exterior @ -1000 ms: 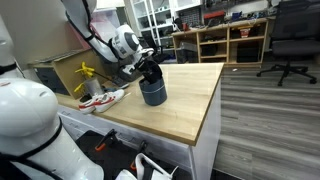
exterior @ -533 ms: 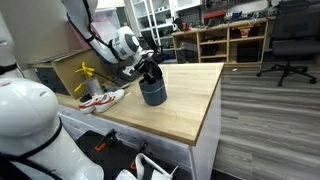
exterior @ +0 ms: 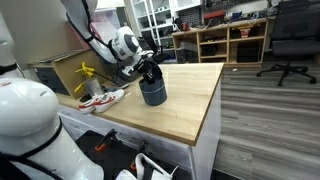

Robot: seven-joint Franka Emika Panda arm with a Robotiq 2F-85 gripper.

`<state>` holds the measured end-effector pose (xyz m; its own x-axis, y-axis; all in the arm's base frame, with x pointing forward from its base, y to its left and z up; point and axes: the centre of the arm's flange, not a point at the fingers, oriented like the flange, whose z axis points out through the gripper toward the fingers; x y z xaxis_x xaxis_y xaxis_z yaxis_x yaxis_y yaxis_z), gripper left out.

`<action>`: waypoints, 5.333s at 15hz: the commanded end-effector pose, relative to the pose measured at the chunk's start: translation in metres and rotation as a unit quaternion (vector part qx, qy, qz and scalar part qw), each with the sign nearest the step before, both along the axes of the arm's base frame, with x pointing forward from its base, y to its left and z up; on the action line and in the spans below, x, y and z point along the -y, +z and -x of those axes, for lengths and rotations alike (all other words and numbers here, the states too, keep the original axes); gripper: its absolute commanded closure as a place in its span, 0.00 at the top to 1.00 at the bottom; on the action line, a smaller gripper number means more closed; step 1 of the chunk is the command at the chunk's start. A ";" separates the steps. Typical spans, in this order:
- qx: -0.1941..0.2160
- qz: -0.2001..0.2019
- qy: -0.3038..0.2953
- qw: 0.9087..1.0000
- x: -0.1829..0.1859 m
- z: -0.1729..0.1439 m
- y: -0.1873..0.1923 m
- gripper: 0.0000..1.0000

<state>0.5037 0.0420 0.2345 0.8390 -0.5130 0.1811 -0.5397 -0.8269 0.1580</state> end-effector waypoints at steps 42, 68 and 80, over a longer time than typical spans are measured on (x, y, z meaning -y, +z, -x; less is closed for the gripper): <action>-0.036 -0.062 0.137 0.988 -0.046 -0.027 0.061 0.00; -0.023 -0.053 0.094 0.994 -0.071 -0.115 0.139 0.03; -0.031 -0.055 -0.012 0.998 -0.093 -0.217 0.082 0.03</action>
